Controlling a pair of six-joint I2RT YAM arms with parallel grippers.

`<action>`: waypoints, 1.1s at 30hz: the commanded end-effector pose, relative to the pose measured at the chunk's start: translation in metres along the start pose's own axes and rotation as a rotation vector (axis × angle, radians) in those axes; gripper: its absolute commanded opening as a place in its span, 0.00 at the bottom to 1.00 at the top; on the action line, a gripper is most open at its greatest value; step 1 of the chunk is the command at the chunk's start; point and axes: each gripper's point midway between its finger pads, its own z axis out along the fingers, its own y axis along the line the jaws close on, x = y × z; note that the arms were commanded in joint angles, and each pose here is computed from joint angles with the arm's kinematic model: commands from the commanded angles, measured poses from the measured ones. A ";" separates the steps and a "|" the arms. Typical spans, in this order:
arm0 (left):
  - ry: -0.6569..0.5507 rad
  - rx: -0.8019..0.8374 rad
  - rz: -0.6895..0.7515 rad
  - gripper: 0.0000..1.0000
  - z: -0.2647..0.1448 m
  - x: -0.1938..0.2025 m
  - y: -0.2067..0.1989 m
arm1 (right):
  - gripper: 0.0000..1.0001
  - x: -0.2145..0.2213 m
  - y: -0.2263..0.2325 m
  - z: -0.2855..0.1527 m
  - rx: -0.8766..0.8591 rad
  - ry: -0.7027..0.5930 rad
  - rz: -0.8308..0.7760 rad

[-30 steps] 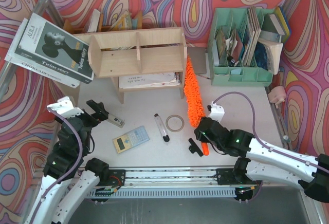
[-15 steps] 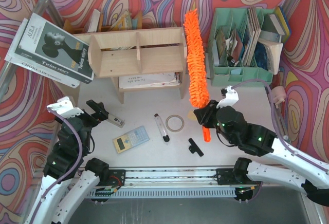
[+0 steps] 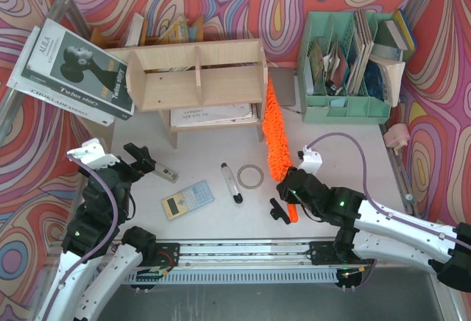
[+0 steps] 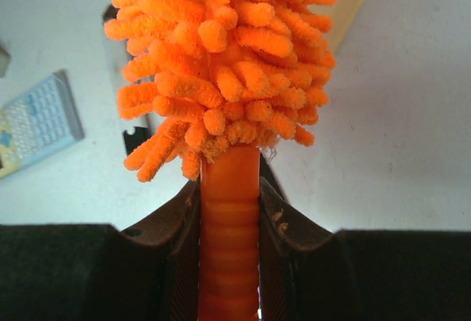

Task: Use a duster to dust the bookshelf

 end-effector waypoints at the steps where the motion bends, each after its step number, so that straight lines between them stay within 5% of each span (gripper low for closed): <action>1: 0.010 -0.005 -0.003 0.98 0.001 0.003 0.001 | 0.00 0.002 -0.002 0.008 0.009 -0.024 0.060; 16: 0.015 -0.009 -0.004 0.98 0.002 0.004 0.000 | 0.00 -0.090 0.035 -0.041 -0.064 -0.207 0.029; 33: 0.024 -0.003 0.001 0.98 0.003 0.006 -0.001 | 0.00 0.037 -0.009 0.029 0.042 0.067 0.066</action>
